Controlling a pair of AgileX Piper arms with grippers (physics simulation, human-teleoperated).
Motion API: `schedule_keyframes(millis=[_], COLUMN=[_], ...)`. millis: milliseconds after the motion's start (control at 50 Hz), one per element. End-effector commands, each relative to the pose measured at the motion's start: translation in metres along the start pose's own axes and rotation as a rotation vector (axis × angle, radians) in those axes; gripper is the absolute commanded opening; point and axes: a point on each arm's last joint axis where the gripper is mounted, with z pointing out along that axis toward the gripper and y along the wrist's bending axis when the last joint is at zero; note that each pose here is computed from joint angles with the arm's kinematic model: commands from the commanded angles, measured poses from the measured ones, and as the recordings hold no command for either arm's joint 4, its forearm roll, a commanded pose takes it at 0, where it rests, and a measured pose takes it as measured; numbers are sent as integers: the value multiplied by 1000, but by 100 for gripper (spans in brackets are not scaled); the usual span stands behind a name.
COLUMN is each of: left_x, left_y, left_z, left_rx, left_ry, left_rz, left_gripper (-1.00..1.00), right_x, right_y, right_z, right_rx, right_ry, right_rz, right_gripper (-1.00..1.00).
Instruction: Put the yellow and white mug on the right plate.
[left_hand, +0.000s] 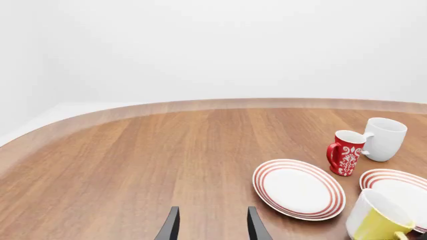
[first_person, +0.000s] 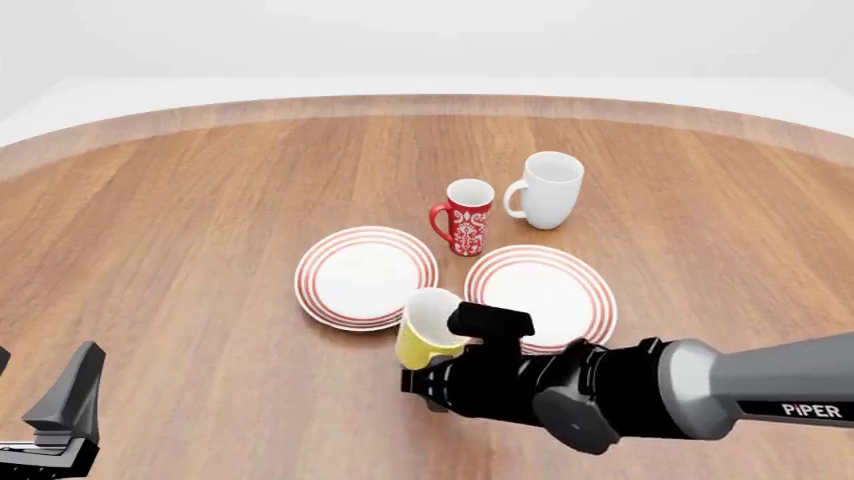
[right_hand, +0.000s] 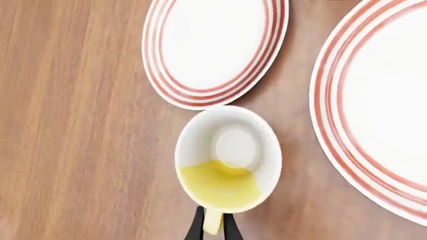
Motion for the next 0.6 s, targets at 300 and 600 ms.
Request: schedule_keyframes(millis=[300,600], left_x=[0,0], left_y=[0,0], left_z=[0,0], left_rx=[0,0], left_ry=[0,0], left_rz=[0,0], left_gripper=[100,100], right_x=[-29,-59], right_y=[-7,-23], right_z=[-27,-52], right_rx=[53,116], right_ry=[-31,-77], right_rz=[-45,-92], right_gripper=[-100,-100])
